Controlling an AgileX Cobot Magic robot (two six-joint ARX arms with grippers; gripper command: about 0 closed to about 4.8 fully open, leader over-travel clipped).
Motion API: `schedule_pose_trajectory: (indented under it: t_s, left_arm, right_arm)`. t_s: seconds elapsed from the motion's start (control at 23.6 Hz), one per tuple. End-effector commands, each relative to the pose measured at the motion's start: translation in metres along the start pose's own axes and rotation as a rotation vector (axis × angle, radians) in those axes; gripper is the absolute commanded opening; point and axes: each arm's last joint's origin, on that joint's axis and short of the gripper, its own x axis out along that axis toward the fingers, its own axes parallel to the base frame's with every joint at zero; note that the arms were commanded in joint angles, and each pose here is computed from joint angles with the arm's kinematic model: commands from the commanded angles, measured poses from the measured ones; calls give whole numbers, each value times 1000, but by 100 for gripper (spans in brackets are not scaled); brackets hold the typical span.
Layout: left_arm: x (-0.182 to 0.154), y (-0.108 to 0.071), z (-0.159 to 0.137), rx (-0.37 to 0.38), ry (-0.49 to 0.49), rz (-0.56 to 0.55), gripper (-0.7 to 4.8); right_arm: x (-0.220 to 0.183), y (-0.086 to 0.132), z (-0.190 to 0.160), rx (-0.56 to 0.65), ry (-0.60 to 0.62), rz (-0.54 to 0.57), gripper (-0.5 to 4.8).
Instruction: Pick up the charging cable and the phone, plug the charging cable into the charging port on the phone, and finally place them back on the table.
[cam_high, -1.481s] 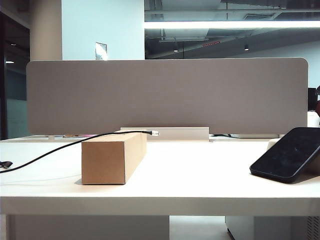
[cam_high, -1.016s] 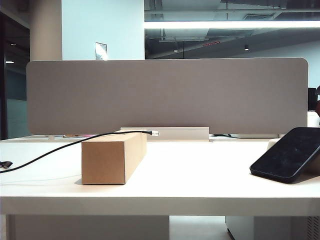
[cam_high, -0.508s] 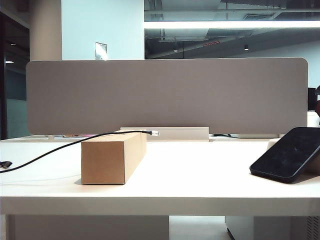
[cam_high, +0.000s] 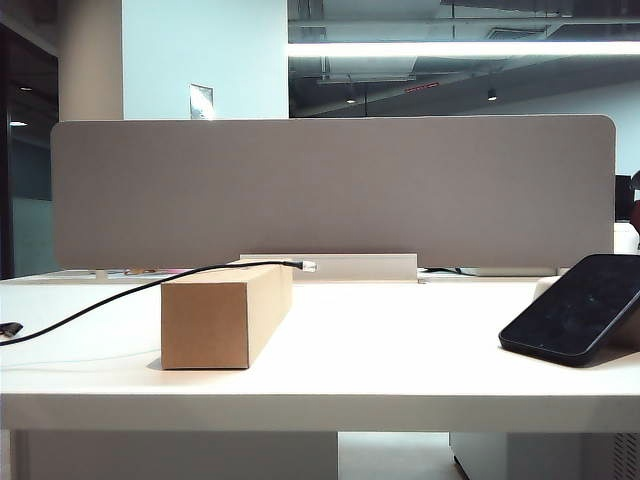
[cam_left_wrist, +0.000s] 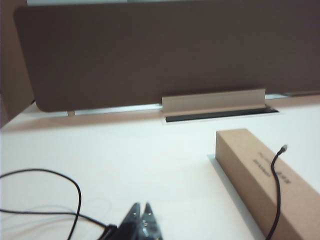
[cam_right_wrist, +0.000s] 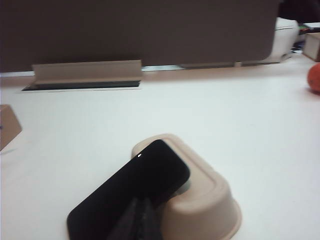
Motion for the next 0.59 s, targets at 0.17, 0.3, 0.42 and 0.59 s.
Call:
schedule_pose_trajectory:
  t_s: [0.17, 0.3, 0.42, 0.59]
  left_arm:
    - [-3, 0, 21, 10, -70, -6, -5]
    - [-5, 0, 29, -9, -90, -8, -5]
    - [-4, 1, 36, -21, -96, -8, -5]
    - [-1, 2, 48, -23, -86, -11, -5]
  right_arm:
    - [7, 5, 15, 4, 50, 35, -2]
    - [12, 7, 23, 54, 84, 48, -1]
    - [19, 9, 30, 111, 125, 53, -1]
    - [33, 11, 39, 177, 197, 79, 0]
